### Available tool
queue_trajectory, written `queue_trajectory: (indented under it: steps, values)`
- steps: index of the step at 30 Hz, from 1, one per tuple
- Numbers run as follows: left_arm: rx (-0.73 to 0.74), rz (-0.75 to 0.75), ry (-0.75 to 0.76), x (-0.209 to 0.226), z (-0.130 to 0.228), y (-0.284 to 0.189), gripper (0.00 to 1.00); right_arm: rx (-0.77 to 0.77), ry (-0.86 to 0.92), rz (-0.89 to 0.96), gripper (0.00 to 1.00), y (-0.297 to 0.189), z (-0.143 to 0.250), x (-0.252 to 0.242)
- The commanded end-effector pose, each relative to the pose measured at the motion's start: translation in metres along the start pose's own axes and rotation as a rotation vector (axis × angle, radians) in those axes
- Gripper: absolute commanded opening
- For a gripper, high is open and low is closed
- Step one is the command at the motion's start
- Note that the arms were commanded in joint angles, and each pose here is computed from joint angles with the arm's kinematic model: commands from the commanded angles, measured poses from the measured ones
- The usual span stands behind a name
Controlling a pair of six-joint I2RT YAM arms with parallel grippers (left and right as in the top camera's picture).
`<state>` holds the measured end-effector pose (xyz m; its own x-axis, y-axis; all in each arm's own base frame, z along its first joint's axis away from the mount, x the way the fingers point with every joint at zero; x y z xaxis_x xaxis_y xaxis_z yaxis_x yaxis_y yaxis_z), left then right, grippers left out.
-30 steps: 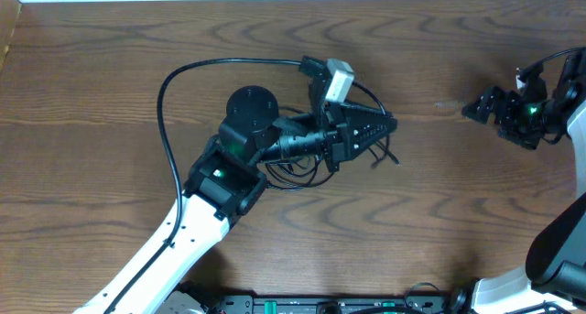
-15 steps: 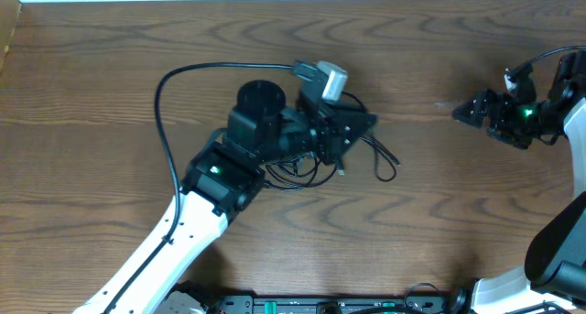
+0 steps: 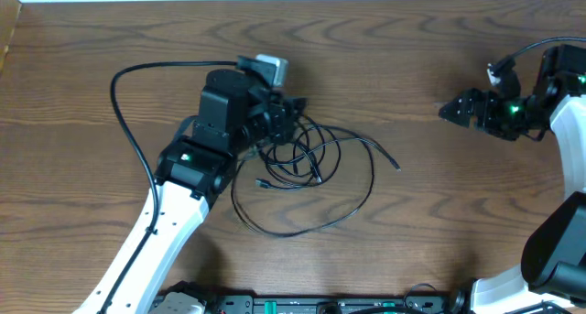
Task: Untangle cables
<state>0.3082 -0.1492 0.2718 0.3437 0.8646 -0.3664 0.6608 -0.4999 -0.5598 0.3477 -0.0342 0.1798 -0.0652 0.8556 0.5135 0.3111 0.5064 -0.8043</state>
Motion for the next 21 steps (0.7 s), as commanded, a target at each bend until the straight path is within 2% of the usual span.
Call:
queue_trajectory:
  steps: [1,8,21]
  values:
    - [-0.013,-0.189,0.083,0.025,-0.004,-0.002,0.51,-0.002,-0.047,-0.023,0.99,0.002,-0.001,0.011]
    - [0.058,-0.307,0.088,0.044,0.009,0.013,0.50,0.021,-0.110,-0.042,0.99,0.015,-0.002,0.031]
    - [0.231,-0.415,0.079,0.086,0.051,0.097,0.51,0.084,-0.118,0.051,0.99,0.025,0.005,0.036]
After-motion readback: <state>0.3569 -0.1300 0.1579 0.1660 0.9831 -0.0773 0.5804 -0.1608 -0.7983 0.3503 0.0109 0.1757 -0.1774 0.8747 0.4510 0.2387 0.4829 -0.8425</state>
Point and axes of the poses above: each gripper's point midway between its finger pads, its own y axis out along the fingers, its own x axis along the line the jaws close on, z = x × y, the point moved 6 cm from there along -y, back along the fingers, and after that the axes turned 5 degrees about -y, right-handed, at the moved point
